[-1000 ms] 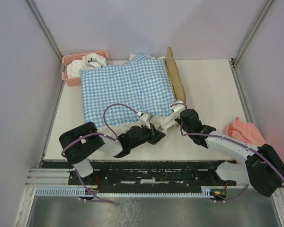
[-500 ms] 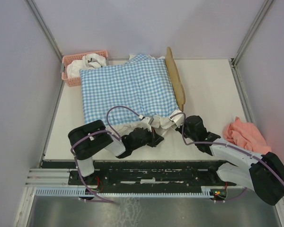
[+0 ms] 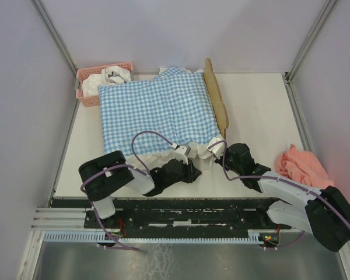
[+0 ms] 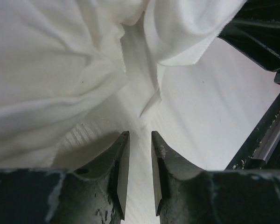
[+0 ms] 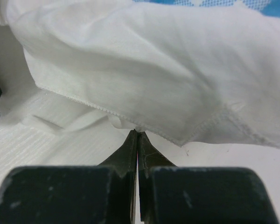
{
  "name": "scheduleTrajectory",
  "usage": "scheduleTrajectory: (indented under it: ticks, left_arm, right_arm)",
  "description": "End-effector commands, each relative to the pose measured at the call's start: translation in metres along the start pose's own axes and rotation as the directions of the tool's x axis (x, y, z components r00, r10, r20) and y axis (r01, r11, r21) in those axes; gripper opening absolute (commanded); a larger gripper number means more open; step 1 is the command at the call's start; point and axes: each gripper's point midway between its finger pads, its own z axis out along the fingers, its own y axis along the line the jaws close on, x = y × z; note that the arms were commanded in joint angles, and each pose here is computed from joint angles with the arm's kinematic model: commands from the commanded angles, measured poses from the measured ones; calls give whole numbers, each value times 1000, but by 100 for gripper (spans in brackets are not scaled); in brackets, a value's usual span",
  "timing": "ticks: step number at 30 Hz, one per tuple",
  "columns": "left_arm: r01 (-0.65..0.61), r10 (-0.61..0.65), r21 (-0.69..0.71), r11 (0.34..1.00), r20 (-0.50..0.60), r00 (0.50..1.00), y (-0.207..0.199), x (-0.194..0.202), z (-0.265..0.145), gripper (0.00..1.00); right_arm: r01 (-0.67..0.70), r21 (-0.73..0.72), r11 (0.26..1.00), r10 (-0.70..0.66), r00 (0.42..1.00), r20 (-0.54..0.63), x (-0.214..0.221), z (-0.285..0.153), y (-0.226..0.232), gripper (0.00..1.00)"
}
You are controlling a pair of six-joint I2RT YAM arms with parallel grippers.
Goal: Set up the pet bed
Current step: Tie the ropes to the bed frame.
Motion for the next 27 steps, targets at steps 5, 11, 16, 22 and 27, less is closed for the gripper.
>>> scheduleTrajectory:
  ticks: [5,11,16,22,27]
  left_arm:
    - [-166,177,-99,981,123,976,-25,-55,-21,36]
    - [-251,281,-169,953,191,940,-37,-95,-21,41]
    - [-283,333,-226,932,226,915,-38,-114,-15,48]
    - [-312,359,-218,925,225,906,-45,-125,3,52]
    - [-320,365,-212,923,228,902,-49,-128,11,49]
  right_arm:
    - [18,8,1000,-18,997,71,-18,1,-4,2]
    - [24,54,998,-29,995,100,-22,5,-12,2]
    - [43,54,998,-49,992,116,-26,6,-13,2]
    - [41,66,997,-50,989,139,-28,4,-14,2]
    - [44,69,997,-53,988,145,-29,4,-14,2]
